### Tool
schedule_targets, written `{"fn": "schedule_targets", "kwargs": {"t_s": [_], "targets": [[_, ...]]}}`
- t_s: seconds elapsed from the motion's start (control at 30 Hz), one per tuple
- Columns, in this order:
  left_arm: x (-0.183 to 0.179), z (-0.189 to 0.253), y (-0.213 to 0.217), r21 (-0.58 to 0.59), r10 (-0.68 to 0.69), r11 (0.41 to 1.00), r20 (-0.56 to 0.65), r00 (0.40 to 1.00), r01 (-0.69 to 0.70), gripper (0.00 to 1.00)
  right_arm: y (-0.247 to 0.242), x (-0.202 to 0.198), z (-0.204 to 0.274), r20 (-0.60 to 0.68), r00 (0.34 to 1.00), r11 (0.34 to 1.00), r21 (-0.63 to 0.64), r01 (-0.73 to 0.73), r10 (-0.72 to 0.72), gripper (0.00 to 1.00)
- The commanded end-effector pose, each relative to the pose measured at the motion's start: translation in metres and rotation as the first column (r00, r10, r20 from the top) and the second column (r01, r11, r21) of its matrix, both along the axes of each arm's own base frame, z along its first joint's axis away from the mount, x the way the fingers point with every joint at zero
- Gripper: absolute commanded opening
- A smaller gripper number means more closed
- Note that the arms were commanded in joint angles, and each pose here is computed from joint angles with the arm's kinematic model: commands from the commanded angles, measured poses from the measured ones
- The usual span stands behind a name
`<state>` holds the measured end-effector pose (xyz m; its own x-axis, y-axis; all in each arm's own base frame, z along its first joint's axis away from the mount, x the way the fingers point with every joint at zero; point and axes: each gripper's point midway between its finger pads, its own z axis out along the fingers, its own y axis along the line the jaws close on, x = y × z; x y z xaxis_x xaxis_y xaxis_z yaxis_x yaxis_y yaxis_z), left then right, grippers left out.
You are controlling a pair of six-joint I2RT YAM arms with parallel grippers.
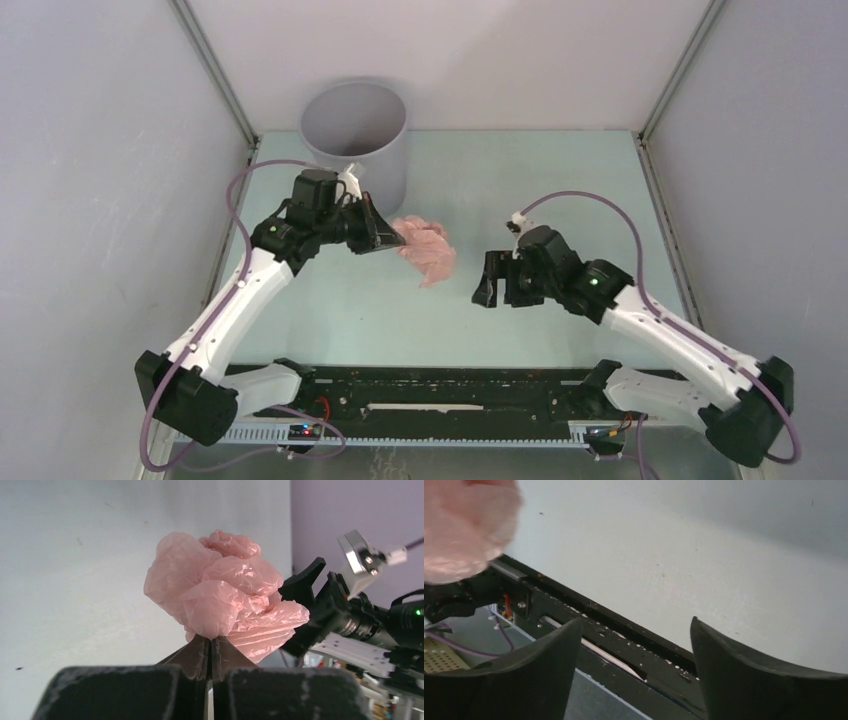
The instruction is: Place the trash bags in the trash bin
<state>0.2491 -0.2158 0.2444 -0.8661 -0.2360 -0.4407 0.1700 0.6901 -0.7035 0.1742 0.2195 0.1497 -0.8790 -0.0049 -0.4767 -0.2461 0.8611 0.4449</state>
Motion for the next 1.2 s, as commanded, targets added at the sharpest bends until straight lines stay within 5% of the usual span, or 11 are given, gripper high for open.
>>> {"fn": "schedule_targets", "kwargs": {"t_s": [0.0, 0.1, 0.2, 0.43, 0.73, 0.87, 0.93, 1.03, 1.17], "targets": [[-0.007, 0.022, -0.019, -0.174, -0.014, 0.985, -0.036, 0.999, 0.008, 0.0, 0.003, 0.019, 0.057, 0.097, 0.983, 0.973, 0.185, 0.136, -0.156, 0.99], [-0.006, 0.021, -0.023, -0.208, -0.005, 0.978, -0.071, 0.997, -0.01, 0.0, -0.007, 0.029, 0.056, -0.017, 0.969, 0.923, 0.301, 0.239, -0.245, 1.0], [-0.006, 0.018, -0.024, -0.221, 0.009, 0.975, -0.103, 0.995, -0.032, 0.0, 0.006, 0.029, 0.084, 0.017, 0.992, 0.888, 0.448, 0.101, -0.122, 1.0], [0.001, 0.024, -0.028, -0.238, 0.033, 0.969, -0.126, 0.991, -0.062, 0.0, 0.056, 0.008, 0.126, 0.208, 0.978, 0.888, 0.45, -0.101, 0.005, 0.94], [-0.01, 0.032, -0.049, -0.263, 0.001, 0.964, -0.11, 0.994, -0.03, 0.02, 0.057, 0.044, 0.132, 0.255, 0.955, 0.936, 0.349, 0.056, -0.153, 0.87], [-0.017, 0.048, -0.048, -0.269, -0.059, 0.962, -0.041, 0.997, 0.046, 0.08, 0.063, 0.04, 0.115, 0.225, 0.969, 0.953, 0.302, 0.032, -0.104, 0.49], [-0.017, 0.053, -0.033, -0.208, -0.039, 0.977, 0.014, 0.999, 0.041, 0.19, 0.058, 0.035, 0.107, 0.212, 0.973, 0.961, 0.273, 0.03, -0.091, 0.28], [-0.02, 0.058, -0.023, -0.18, -0.034, 0.983, 0.078, 0.996, 0.048, 0.36, 0.064, 0.017, 0.111, 0.251, 0.968, 0.948, 0.3, -0.101, 0.024, 0.19], [-0.025, 0.061, -0.025, -0.207, -0.058, 0.976, 0.069, 0.996, 0.072, 0.36, 0.07, -0.003, 0.126, 0.309, 0.935, 0.897, 0.344, -0.277, 0.171, 0.16]]}}
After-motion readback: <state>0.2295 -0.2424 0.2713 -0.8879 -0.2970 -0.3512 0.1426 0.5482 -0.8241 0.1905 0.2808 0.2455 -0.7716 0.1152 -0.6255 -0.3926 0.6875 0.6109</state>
